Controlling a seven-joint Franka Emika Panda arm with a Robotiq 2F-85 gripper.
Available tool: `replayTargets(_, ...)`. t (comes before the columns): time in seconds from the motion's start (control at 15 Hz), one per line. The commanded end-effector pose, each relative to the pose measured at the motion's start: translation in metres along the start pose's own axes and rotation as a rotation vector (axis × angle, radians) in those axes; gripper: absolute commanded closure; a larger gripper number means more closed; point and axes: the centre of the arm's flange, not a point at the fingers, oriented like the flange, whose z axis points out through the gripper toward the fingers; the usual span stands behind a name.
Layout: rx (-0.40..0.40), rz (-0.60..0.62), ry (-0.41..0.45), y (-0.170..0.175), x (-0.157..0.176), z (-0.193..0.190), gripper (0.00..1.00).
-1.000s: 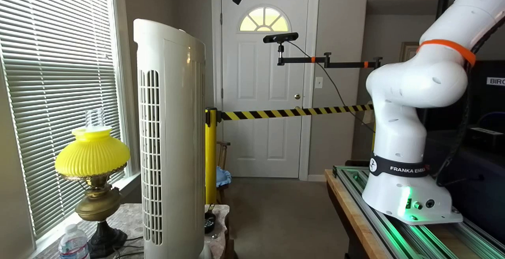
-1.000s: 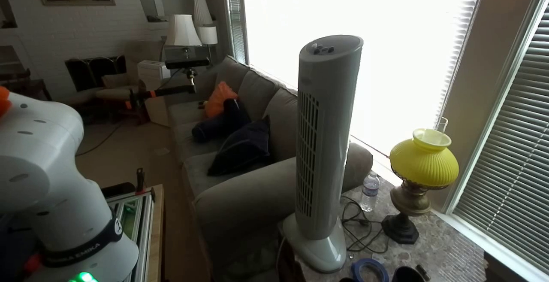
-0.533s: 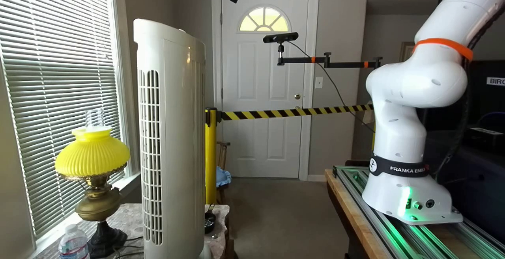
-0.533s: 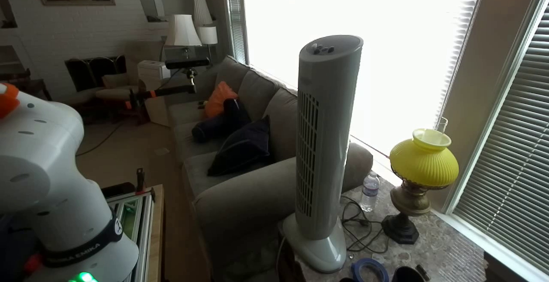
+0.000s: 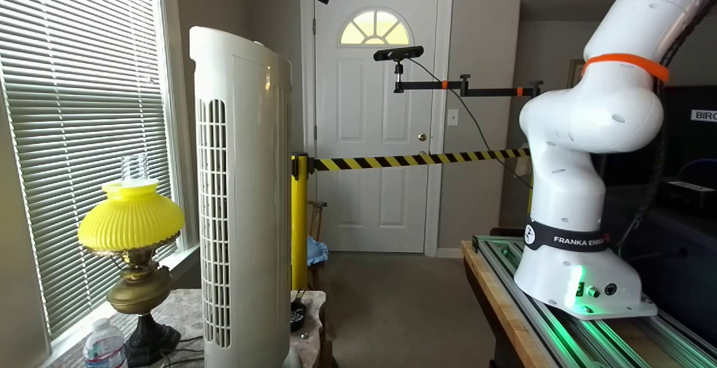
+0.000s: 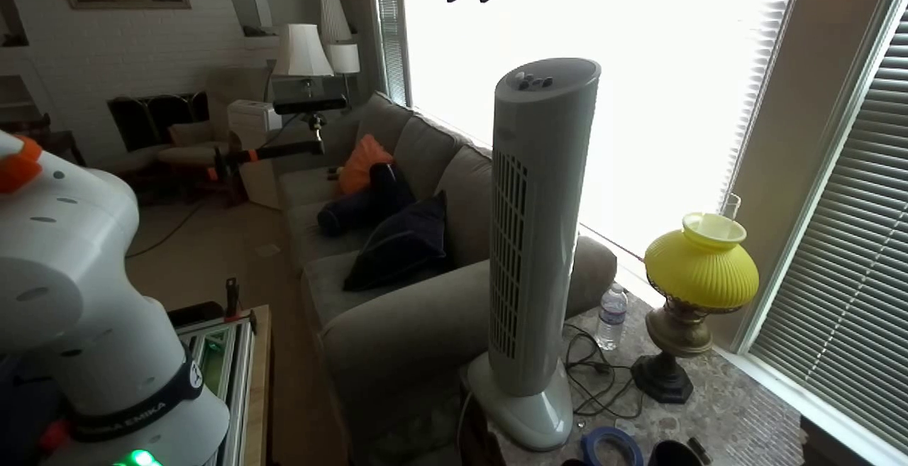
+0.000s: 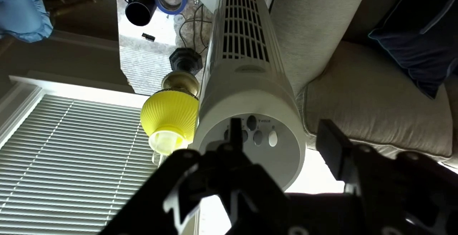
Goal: Press the button on the air cooler twice
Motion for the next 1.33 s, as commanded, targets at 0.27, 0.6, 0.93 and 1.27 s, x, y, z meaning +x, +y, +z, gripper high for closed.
replayTargets(0.27,-0.052,-0.038,-0.014,0.004,0.011,0.017,1.00)
replayTargets(0.6,-0.085,-0.053,0.029,0.004,0.017,0.027,1.00)
replayTargets(0.93,-0.078,-0.077,0.063,0.001,0.016,0.044,1.00)
replayTargets(1.27,-0.048,-0.118,0.090,-0.003,0.014,0.060,1.00)
